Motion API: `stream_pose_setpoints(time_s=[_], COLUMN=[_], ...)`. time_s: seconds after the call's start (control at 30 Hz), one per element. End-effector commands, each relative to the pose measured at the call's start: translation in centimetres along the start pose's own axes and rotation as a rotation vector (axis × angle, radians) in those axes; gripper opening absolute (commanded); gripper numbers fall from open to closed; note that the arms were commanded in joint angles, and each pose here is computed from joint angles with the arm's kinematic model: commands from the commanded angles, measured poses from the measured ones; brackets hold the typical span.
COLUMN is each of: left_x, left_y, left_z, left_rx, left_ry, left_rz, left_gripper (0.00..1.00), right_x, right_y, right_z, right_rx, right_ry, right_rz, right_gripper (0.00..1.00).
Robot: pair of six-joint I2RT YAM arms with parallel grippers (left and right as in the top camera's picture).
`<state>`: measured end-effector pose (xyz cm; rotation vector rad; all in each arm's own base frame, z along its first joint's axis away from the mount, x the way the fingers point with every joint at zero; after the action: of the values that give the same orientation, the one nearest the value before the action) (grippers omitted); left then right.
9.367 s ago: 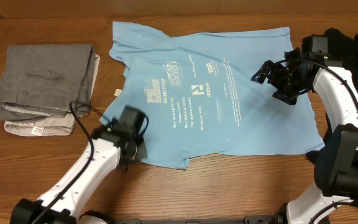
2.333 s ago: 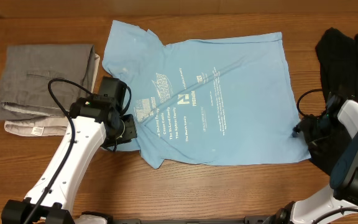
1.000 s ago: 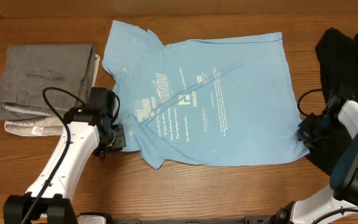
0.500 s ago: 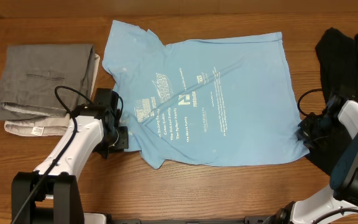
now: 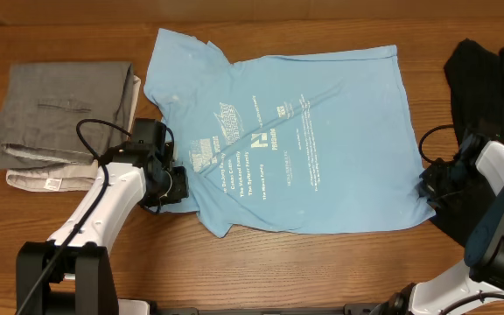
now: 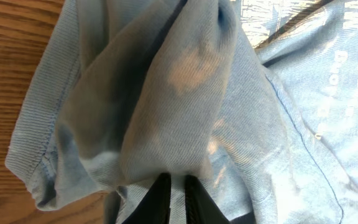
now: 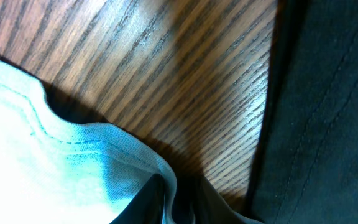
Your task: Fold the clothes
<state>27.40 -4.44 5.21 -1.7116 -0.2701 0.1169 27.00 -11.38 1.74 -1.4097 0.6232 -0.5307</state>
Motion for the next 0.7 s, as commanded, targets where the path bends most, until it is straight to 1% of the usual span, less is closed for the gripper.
stream_pose_setpoints(time_s=[0.0, 0.1, 0.17, 0.23, 0.3, 0.37, 0.5, 0.57, 0.67], left_x=[0.5, 0.7, 1.1, 1.3, 1.3, 0.9, 0.0, -0.2, -0.1], left_y=[-0.4, -1.3, -2.3, -3.3, -4.0, -4.0, -2.8, -2.1, -1.3], left_z=[-0.6, 1.0, 1.4, 1.5, 1.5, 1.6, 2.0, 2.5, 3.1], left_rx=[-0.019, 0.096, 0.132, 0.145, 0.149, 0.145, 0.160, 0.183, 0.209], left_ry=[-0.011, -0.014, -0.018, -0.017, -0.008, 0.016, 0.046, 0.067, 0.058], left_rz=[-0.004, -0.011, -0.013, -0.006, 0.008, 0.029, 0.083, 0.107, 0.126], left_gripper=[0.13, 0.11, 0.12, 0.18, 0.29, 0.31, 0.27, 0.24, 0.23], right_x=[-0.7, -0.7, -0.7, -0.7, -0.7, -0.7, -0.7, -0.7, -0.7], right_y=[1.4, 1.4, 1.4, 1.4, 1.4, 1.4, 1.4, 1.4, 1.4], right_z=[0.5, 0.5, 0.5, 0.5, 0.5, 0.5, 0.5, 0.5, 0.5], right_rx=[0.033, 0.033, 0.033, 0.033, 0.033, 0.033, 0.033, 0.033, 0.033], right_ry=[0.001, 0.001, 0.001, 0.001, 0.001, 0.001, 0.001, 0.001, 0.001], right_rz=[0.038, 0.039, 0.038, 0.039, 0.039, 0.038, 0.038, 0.037, 0.037], right_gripper=[0.20, 0.21, 0.21, 0.21, 0.21, 0.25, 0.25, 0.25, 0.25])
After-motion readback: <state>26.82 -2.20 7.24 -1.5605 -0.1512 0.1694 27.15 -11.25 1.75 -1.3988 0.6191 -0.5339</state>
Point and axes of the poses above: each gripper's point midway between its finger pads, its own y axis out along the fingers, its own z axis along the line the jaws close on, x = y × z, the point moved 2 cm from there along -y, back along the fingers, and after that the axes turned 6 degrees about -y, right-handed, at the moved point
